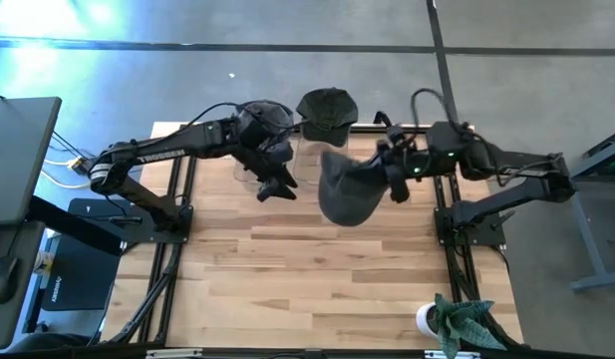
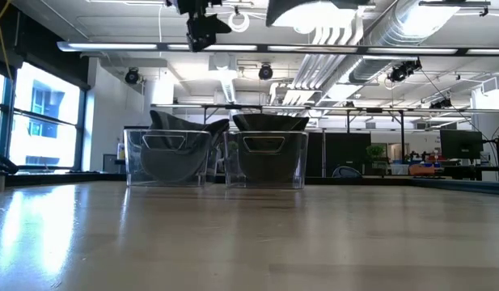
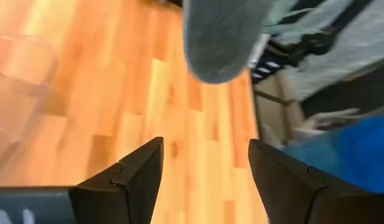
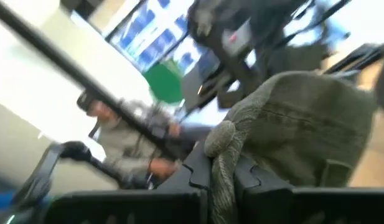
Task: Pick & Place hat
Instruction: Put the black cap into the right transparent bin
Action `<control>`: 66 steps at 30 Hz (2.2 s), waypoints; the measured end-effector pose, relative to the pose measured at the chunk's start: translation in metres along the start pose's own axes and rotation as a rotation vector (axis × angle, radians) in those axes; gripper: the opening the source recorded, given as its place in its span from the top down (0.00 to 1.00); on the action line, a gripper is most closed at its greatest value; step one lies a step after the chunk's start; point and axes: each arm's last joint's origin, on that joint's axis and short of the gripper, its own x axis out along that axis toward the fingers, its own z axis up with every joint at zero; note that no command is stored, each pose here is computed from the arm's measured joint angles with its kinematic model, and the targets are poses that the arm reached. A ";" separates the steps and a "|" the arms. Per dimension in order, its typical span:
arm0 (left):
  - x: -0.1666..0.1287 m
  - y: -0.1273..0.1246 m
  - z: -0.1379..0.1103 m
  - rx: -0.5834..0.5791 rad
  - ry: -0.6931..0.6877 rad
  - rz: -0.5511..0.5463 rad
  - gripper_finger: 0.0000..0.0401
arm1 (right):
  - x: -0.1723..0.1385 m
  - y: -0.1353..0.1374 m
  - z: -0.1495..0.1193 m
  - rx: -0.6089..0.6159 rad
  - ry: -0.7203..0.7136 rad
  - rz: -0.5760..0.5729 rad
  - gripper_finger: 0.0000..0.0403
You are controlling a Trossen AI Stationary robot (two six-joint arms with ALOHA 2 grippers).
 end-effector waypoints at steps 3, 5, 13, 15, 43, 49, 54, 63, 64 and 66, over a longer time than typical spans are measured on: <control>0.003 -0.016 -0.001 0.056 -0.026 0.094 0.43 | -0.009 0.003 0.006 -0.004 -0.100 -0.039 0.99; 0.007 -0.028 -0.008 0.082 -0.015 0.191 0.43 | -0.013 0.004 0.010 -0.004 -0.151 -0.054 0.99; 0.020 -0.100 -0.026 0.247 -0.297 0.770 0.43 | -0.020 0.007 0.023 0.009 -0.276 -0.030 0.99; 0.024 -0.110 -0.031 0.352 -0.314 0.888 0.43 | -0.018 0.005 0.025 0.008 -0.288 -0.032 0.99; 0.081 -0.129 -0.009 1.134 -0.155 1.261 0.43 | -0.023 0.005 0.037 0.030 -0.311 0.093 0.98; 0.078 -0.127 -0.011 0.987 -0.170 1.392 0.43 | -0.039 0.012 0.041 0.021 -0.364 0.114 0.99; 0.078 -0.127 -0.010 0.906 -0.248 1.352 0.43 | -0.047 0.015 0.043 0.022 -0.403 0.108 0.99; 0.075 -0.133 -0.003 0.846 -0.377 1.310 0.43 | -0.050 0.017 0.047 0.020 -0.473 0.100 0.99; 0.074 -0.134 -0.001 0.836 -0.399 1.307 0.43 | -0.050 0.016 0.047 0.021 -0.476 0.099 0.99; 0.072 -0.136 0.002 0.836 -0.428 1.311 0.43 | -0.050 0.016 0.048 0.025 -0.480 0.100 0.98</control>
